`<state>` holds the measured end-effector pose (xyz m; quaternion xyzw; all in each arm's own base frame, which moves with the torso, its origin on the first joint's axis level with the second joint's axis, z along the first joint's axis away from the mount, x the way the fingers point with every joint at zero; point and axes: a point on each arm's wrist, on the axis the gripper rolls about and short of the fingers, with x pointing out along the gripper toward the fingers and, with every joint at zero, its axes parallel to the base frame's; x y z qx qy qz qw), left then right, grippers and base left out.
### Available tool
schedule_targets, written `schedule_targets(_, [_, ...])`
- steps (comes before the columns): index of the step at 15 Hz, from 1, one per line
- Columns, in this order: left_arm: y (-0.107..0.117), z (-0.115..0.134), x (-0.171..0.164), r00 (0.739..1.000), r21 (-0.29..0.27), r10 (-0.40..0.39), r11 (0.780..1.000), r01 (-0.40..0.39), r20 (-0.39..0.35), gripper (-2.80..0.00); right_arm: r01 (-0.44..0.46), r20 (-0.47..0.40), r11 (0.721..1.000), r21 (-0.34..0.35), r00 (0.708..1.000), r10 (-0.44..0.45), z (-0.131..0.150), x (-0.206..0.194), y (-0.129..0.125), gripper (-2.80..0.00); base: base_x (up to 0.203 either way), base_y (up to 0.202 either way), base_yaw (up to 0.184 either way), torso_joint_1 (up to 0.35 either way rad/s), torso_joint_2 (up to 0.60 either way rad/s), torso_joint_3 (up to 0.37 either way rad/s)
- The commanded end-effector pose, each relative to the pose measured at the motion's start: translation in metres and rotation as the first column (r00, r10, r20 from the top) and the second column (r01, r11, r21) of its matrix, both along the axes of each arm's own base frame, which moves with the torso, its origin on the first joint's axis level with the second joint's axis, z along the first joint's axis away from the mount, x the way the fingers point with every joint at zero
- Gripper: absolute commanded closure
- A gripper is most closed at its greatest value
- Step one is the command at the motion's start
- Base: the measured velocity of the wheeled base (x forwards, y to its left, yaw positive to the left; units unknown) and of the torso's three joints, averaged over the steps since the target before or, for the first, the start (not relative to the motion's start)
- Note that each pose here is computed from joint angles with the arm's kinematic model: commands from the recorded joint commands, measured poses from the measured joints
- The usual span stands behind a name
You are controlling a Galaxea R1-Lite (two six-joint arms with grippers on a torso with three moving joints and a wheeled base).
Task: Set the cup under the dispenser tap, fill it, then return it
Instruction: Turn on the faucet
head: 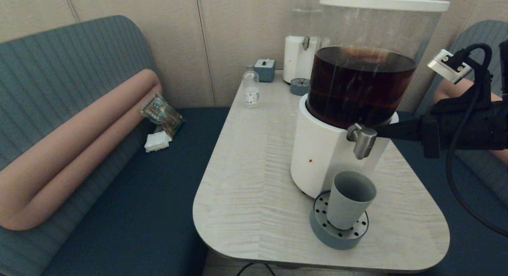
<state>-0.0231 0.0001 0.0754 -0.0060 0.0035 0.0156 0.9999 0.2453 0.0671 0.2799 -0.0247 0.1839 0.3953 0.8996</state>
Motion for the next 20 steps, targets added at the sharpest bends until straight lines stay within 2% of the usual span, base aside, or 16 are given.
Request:
schedule_targets(1, [0.0,0.0,0.0,1.0,0.0,0.001,1.0,-0.001,-0.002,0.0,0.005,0.015,1.0,0.003,1.0,-0.005,0.003,-0.002,-0.002,0.0,0.0,0.0,0.0,0.0,0.0,0.0])
schedule_targets(6, [0.0,0.0,0.0,1.0,-0.001,0.001,1.0,-0.001,0.0,0.0,0.026,0.032,1.0,0.008,0.999,-0.026,0.007,-0.005,-0.008,0.0,0.0,0.0,0.0,0.0,0.0,0.0])
schedule_targets(20, [0.0,0.0,0.0,1.0,-0.001,0.0,1.0,0.0,-0.002,0.0,0.014,0.027,1.0,-0.004,1.0,-0.014,0.003,0.01,-0.003,0.0,0.0,0.0,0.0,0.0,0.0,0.0])
